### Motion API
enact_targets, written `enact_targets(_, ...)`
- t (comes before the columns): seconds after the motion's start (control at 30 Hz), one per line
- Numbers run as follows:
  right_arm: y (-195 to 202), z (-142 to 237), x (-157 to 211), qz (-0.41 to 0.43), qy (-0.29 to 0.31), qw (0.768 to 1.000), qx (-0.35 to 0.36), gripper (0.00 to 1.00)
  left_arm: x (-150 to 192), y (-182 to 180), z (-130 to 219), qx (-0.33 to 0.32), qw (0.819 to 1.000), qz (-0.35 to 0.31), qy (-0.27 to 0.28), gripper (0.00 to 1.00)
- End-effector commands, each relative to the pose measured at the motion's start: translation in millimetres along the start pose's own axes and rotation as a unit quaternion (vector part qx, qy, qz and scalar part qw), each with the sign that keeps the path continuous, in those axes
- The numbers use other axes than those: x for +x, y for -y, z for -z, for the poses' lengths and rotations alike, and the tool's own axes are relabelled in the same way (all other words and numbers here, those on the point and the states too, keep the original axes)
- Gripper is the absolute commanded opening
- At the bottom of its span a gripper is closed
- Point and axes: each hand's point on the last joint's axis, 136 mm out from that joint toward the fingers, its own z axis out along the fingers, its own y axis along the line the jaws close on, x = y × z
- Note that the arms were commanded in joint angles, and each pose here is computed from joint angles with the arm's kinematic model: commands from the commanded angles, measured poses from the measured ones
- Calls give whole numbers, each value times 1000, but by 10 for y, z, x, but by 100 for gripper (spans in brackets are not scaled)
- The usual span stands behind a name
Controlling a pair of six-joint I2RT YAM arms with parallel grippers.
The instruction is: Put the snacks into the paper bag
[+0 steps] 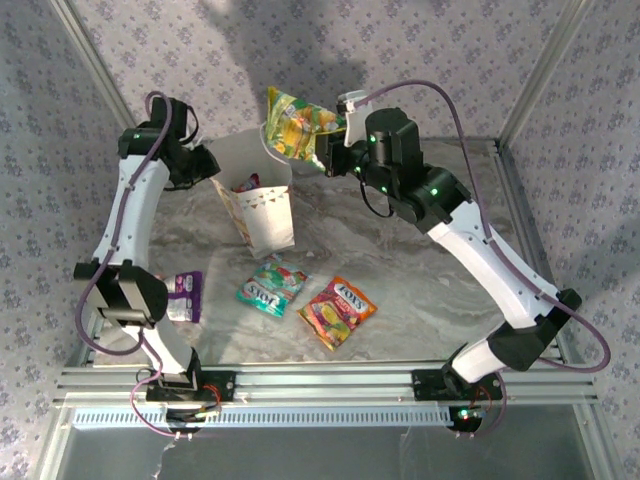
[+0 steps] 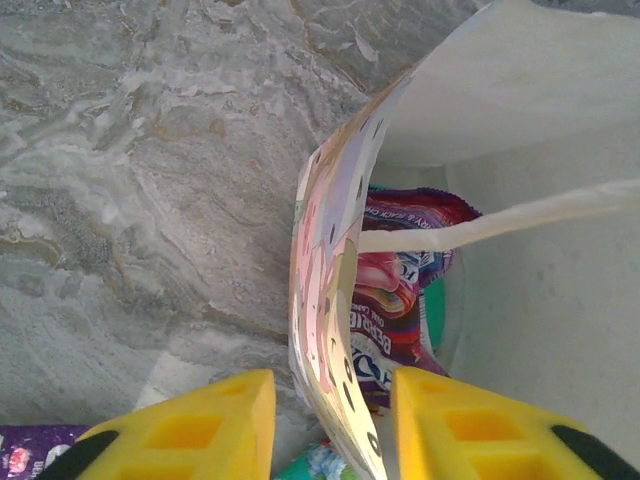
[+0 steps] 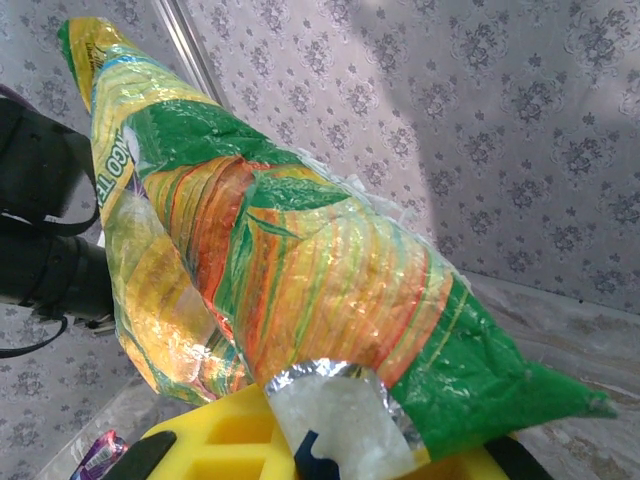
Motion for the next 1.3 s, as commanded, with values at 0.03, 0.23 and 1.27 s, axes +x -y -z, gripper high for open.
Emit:
enact_targets(0.03,-121,72,-337,1,57,998,-14,15,-125,73,45,11,1000,0,13,31)
enact_targets(0.23,-164,34,-311,-3,56,998,-21,17,-148,161,-10,25,1000,-7,5,21)
enact_targets(1.27,-307,-227,-228,-39,50,997,-36,18,-171,1011,-32,142,978,-155,10,2)
